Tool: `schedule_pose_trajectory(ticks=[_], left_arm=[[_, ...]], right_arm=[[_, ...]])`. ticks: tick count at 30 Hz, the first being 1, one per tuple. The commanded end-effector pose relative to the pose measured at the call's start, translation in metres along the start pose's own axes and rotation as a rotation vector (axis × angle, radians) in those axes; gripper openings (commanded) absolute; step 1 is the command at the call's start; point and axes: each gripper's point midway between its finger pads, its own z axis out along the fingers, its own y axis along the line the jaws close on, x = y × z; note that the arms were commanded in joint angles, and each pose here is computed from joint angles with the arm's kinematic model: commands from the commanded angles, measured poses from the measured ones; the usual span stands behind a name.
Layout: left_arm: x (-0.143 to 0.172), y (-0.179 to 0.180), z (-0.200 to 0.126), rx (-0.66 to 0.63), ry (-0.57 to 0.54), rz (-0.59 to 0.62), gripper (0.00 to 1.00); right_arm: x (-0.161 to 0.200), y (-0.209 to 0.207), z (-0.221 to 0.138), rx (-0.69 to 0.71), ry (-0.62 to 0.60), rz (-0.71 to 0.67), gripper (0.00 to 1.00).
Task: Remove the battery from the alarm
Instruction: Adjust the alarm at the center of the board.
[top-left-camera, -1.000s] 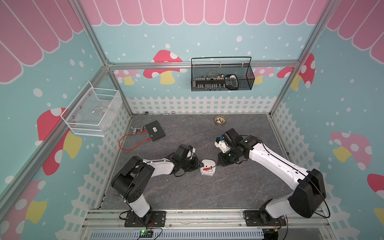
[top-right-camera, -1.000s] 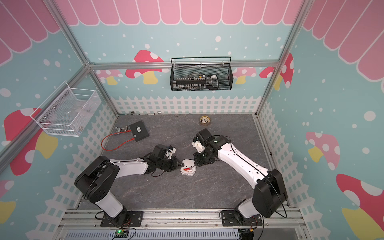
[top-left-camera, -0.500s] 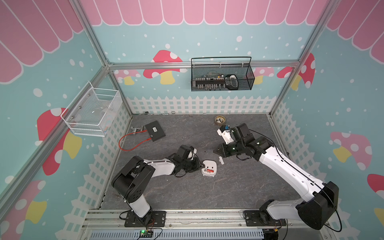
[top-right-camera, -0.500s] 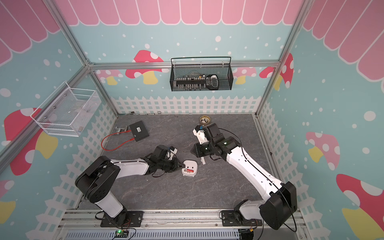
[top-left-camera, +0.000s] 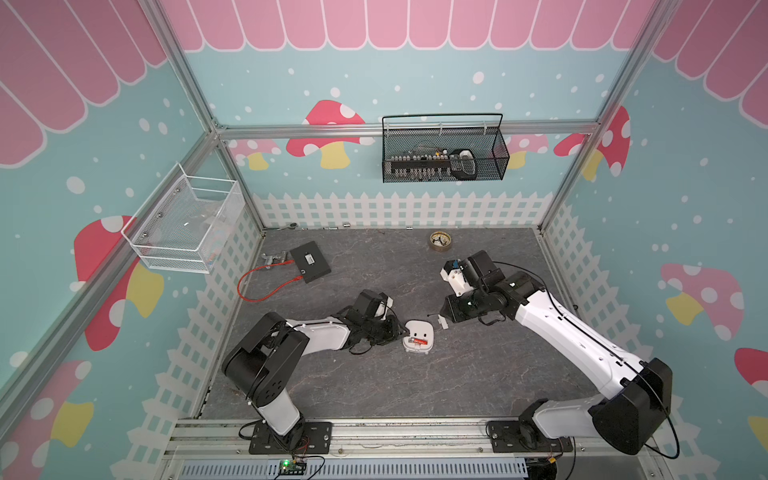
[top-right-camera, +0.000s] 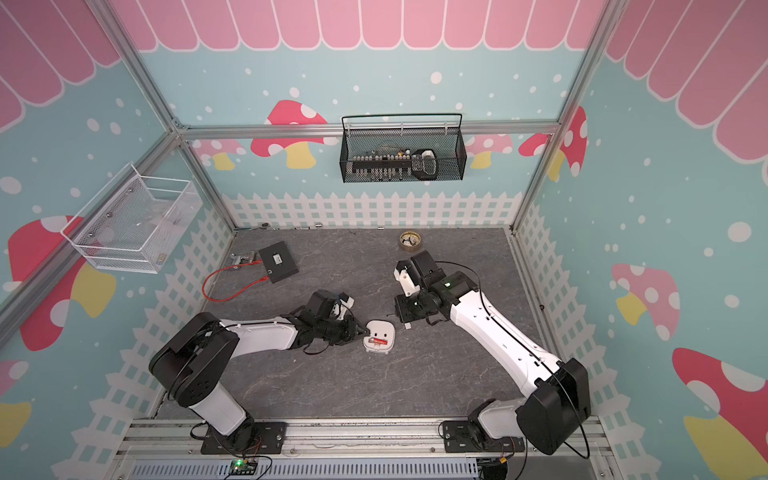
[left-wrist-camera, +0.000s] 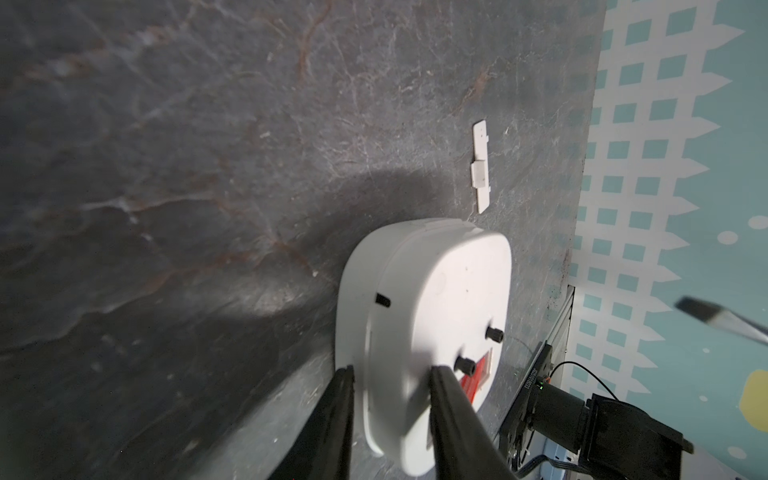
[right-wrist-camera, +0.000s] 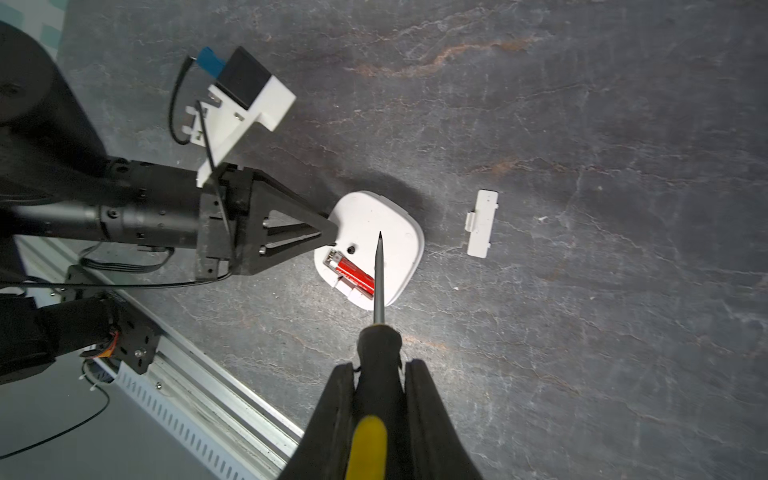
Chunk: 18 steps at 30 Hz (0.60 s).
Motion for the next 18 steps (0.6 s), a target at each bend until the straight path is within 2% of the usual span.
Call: schedule_pose_trajectory(ticks=[1, 8, 15, 18], left_arm=[[0.005, 0.013, -0.003, -0.063, 0.013, -0.020, 0.33], [0.014, 0.016, -0.006, -0.067, 0.016, -0.028, 0.33], [0.024, 0.017, -0.007, -0.077, 0.032, -0.023, 0.32], [0.025, 0.012, -0.007, -0.071, 0.034, -0.013, 0.32]], right_arm=[[0.005, -0.014, 0.002, 0.081, 0.033, -0.001, 0.00], [0.019, 0.023, 0.003, -0.117, 0.067, -0.072, 0.00], [0.033, 0.019, 0.001, -0.101, 0.093, -0.069, 0.00], [0.035, 0.009, 0.002, -0.044, 0.097, -0.056, 0.00]])
